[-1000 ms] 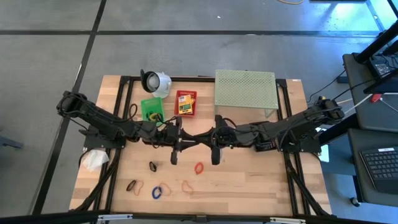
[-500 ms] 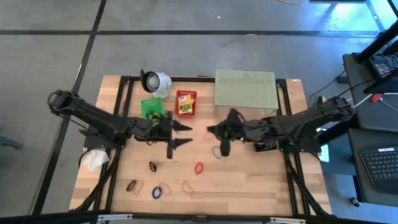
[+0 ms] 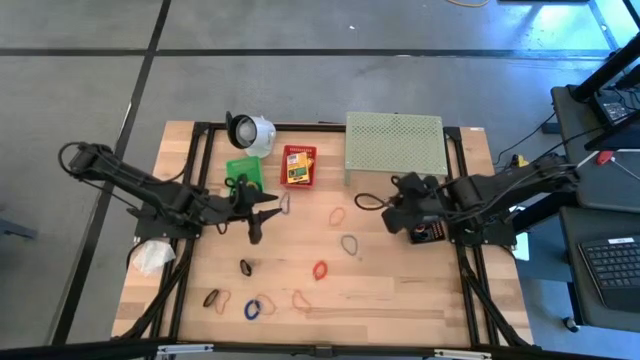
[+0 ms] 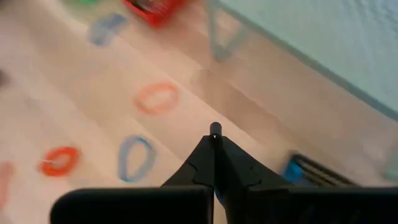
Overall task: Pick & Place Office Desk Supplies
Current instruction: Put the black rubber band into the black basket
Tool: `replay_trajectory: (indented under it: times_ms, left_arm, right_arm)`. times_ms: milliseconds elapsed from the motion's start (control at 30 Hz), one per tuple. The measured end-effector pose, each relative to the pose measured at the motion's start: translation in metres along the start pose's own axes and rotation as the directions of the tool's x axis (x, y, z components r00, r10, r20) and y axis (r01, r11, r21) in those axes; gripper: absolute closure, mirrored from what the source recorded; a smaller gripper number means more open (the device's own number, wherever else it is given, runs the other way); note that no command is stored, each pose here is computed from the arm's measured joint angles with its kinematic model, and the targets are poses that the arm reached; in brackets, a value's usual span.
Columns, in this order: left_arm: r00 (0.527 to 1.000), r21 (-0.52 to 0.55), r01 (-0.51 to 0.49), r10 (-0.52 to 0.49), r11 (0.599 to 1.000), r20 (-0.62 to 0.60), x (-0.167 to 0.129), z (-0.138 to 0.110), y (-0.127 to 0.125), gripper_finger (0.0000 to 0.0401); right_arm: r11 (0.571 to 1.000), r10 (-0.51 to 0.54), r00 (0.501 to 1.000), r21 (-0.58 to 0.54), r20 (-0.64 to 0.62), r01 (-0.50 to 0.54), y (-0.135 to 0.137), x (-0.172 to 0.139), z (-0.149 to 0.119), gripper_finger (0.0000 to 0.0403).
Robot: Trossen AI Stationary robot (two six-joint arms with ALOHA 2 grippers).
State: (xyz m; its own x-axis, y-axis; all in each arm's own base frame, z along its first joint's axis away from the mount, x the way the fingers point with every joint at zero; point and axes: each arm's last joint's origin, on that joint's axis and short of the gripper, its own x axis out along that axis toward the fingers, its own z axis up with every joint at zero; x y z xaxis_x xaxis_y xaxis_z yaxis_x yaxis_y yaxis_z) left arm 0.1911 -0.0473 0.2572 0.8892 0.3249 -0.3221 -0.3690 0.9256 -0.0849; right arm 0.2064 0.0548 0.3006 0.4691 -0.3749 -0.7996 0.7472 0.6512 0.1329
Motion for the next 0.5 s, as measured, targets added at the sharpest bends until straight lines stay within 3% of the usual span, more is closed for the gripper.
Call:
replay_trajectory:
  times_ms: [167,400,500]
  left_arm:
    - [0.999,-0.006,-0.029,0.029,1.000,0.039,0.007,-0.018,0.008,0.0235]
    - [0.995,0.035,-0.033,0.030,0.999,0.091,0.008,-0.015,0.009,0.0233]
    - [0.994,0.043,-0.023,0.018,0.999,0.109,0.007,-0.013,0.007,0.0232]
  right_arm:
    - [0.992,-0.107,0.990,0.051,-0.087,0.112,-0.011,0.004,-0.009,0.0398]
    - [0.972,-0.171,0.953,0.114,-0.250,0.204,-0.034,0.032,-0.040,0.0398]
    - [0.969,-0.132,0.960,0.174,-0.246,0.178,-0.042,0.042,-0.050,0.0398]
